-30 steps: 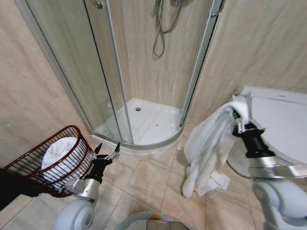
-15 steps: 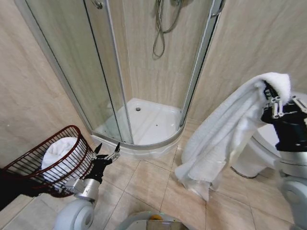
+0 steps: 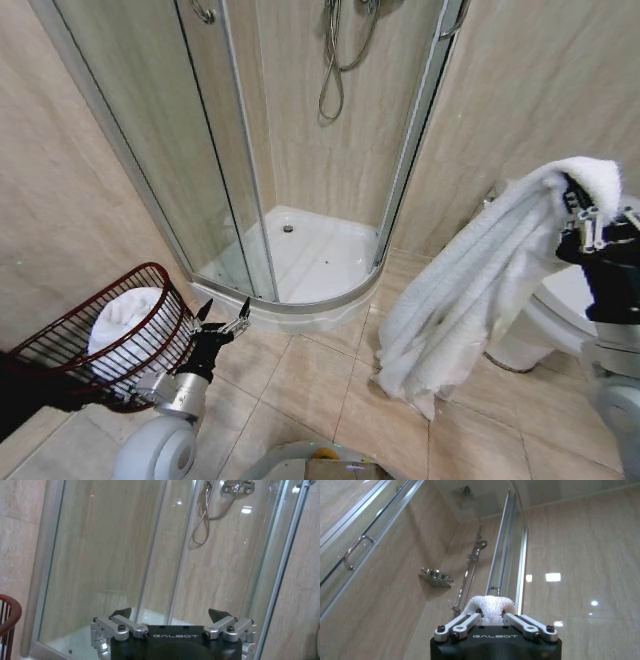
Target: Discard the used towel into the hamper.
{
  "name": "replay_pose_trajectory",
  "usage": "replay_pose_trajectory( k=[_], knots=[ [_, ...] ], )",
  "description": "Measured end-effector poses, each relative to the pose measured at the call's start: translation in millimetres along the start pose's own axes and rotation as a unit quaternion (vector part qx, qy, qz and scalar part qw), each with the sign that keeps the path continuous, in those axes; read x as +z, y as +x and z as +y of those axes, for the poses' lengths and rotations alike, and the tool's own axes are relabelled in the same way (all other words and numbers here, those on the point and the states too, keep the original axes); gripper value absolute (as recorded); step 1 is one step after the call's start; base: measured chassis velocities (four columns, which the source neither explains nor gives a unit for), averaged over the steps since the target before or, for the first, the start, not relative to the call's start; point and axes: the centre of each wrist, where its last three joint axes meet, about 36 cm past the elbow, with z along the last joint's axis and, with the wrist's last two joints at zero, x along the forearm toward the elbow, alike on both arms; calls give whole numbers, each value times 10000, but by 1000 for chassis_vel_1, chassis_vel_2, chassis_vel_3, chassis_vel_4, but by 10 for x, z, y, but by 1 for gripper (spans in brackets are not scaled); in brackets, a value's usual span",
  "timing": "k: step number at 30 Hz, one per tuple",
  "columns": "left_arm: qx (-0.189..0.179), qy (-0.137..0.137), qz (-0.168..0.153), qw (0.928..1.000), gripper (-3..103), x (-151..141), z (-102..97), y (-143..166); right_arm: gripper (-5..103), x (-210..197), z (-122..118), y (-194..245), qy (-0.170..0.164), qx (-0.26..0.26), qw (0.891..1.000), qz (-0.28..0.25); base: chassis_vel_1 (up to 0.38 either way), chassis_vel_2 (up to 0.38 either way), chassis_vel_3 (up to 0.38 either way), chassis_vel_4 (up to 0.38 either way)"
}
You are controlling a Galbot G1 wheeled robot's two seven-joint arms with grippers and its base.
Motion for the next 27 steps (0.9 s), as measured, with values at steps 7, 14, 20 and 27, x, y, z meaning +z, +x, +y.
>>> replay_pose_trajectory(
  k=[7, 14, 20, 27],
  knots=[
    [0, 0, 0, 10000, 100, 0, 0, 0, 7, 4, -4, 4, -3, 33, 10000, -20, 0, 0, 0, 0],
    [0, 0, 0, 10000, 100, 0, 0, 0, 7, -17, -33, 3, 0, 66, 10000, -68, 0, 0, 0, 0],
    [0, 0, 0, 10000, 100, 0, 0, 0, 7, -52, -77, 4, 18, 96, 9999, -100, 0, 0, 0, 0],
    [0, 0, 0, 10000, 100, 0, 0, 0, 7, -55, -82, 2, 21, 91, 9999, -96, 0, 0, 0, 0]
  ],
)
